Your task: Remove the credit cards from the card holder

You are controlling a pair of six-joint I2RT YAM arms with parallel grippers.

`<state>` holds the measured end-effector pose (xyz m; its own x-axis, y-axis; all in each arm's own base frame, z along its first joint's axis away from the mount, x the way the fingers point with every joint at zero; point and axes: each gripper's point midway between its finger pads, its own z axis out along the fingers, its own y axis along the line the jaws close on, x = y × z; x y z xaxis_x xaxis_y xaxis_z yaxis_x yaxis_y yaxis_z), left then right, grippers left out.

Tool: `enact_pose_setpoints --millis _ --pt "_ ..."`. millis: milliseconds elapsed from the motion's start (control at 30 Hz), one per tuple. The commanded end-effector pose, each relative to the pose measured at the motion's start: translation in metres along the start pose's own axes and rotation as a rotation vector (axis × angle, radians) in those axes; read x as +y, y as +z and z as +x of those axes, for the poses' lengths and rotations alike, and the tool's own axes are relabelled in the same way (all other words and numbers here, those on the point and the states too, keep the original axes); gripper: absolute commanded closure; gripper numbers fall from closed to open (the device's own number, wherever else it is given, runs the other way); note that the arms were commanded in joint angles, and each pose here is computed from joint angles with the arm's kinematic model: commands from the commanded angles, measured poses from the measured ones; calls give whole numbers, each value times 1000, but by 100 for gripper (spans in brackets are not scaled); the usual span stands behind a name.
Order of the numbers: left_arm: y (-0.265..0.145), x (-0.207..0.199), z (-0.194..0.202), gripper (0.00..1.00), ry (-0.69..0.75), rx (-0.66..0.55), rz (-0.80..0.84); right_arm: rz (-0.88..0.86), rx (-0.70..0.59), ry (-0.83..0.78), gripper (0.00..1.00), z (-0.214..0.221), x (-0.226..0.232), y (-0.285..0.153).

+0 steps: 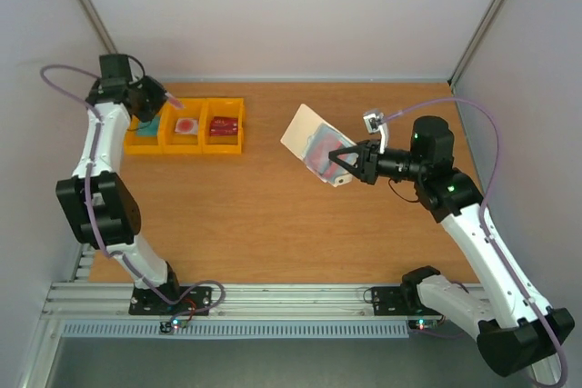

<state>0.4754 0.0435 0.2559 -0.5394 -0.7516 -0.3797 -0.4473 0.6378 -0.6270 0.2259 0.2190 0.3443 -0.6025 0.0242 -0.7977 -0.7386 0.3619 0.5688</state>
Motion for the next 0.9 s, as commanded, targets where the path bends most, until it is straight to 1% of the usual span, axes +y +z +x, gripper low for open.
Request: enact_pose_setpoints --millis 0,133,267,400,567,700,767,867 --pt "34 -5 -10 100 -172 -82 166 39 -59 -1 99 -13 14 -10" --pt "68 14 -7 100 -256 -101 190 57 -62 10 99 -12 12 -6" --pt "96 36 -6 100 -319 -152 200 51 -56 13 99 -13 10 1" --pt "119 49 3 100 -349 -135 192 44 -34 20 99 -13 5 11" --pt "129 55 15 100 -360 -131 175 45 -11 22 99 -11 -1 19" --pt "133 53 28 100 -341 -137 175 43 2 27 98 -10 -5 24" --pt "139 54 35 100 -336 -121 155 39 5 25 98 -10 -5 25" --pt "146 63 34 100 -347 -145 118 36 10 20 98 -11 -3 25"
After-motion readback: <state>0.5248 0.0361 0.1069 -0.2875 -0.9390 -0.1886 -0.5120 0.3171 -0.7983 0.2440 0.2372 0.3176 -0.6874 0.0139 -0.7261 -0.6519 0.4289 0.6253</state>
